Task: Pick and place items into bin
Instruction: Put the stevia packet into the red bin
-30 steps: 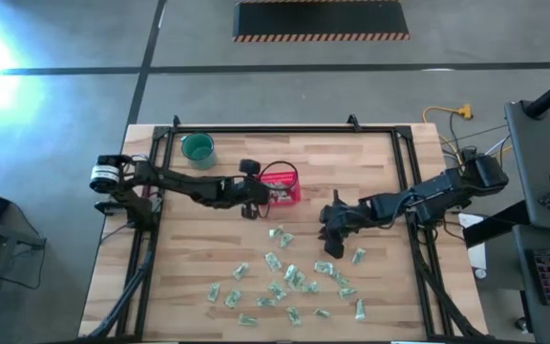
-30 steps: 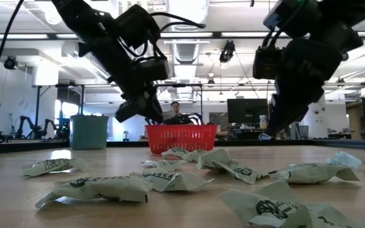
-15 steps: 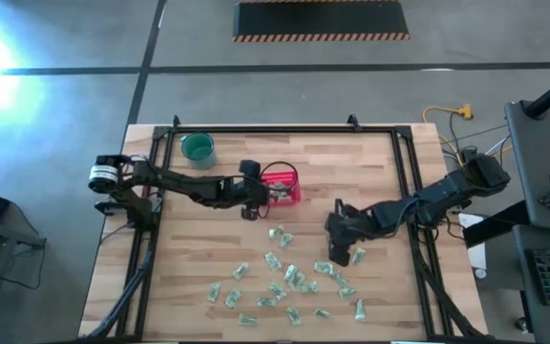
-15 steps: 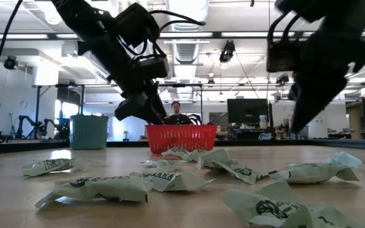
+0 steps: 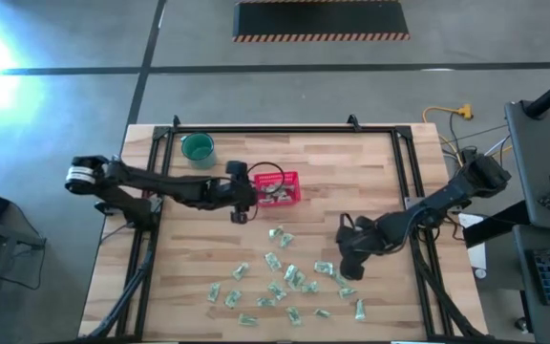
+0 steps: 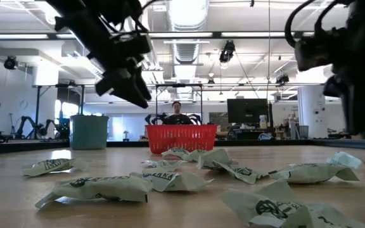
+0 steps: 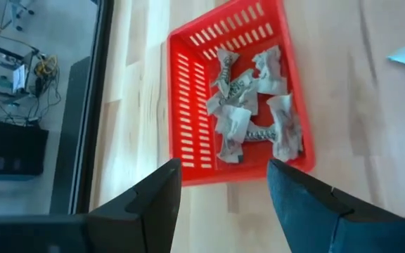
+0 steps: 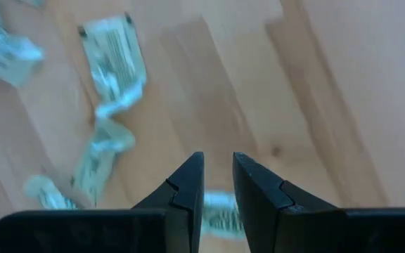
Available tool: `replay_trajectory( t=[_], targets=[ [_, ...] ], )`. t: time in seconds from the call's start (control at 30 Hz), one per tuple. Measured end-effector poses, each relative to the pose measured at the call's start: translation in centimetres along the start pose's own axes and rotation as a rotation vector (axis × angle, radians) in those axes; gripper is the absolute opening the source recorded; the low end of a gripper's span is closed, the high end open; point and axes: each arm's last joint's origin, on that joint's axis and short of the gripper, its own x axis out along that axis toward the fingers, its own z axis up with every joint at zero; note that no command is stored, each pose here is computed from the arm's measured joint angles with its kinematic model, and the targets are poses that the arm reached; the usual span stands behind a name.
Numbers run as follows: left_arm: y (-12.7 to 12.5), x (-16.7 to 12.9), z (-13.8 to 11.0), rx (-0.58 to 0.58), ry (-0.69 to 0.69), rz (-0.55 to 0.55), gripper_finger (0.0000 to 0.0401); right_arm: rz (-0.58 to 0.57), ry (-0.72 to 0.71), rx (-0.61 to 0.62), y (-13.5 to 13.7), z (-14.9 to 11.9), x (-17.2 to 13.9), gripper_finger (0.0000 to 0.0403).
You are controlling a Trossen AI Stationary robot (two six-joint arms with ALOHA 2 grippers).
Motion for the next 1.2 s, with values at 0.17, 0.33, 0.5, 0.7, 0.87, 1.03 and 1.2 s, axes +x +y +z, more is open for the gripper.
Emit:
replay_trajectory(
  t=[0.17,0.33,0.5,0.7,0.87,1.03,1.2],
  targets=[
    [-0.1,-1.2,-0.7,-0.01,-0.024,-0.005,0.0194,-0.007,0.044,0.014,0.1,-0.7,0.0,0.0071],
    [-0.1,-1.8,-1.5,-0.048,-0.029,-0.005,0.0194,-0.039,0.07,0.058,0.0,-1.2,0.1,0.0084],
    [0.0,-2.2,-1.8,-0.061,-0.043,-0.002,0.0194,-0.127,0.119,0.153,-0.5,-1.6,0.7,0.0098],
    [0.0,-2.3,-2.0,-0.077,-0.042,-0.003,0.0194,-0.173,0.142,0.185,-0.5,-1.7,1.8,0.0129],
    [0.0,-2.3,-2.0,-0.08,-0.041,-0.003,0.0194,-0.198,0.155,0.186,-0.5,-1.7,2.5,0.0157],
    [0.0,-2.2,-2.0,-0.08,-0.04,-0.003,0.0194,-0.205,0.164,0.186,-0.4,-1.7,2.7,0.0164],
    [-0.1,-2.2,-2.1,-0.079,-0.037,-0.004,0.0194,-0.193,0.16,0.171,-0.3,-1.6,2.6,0.0122]
  ],
)
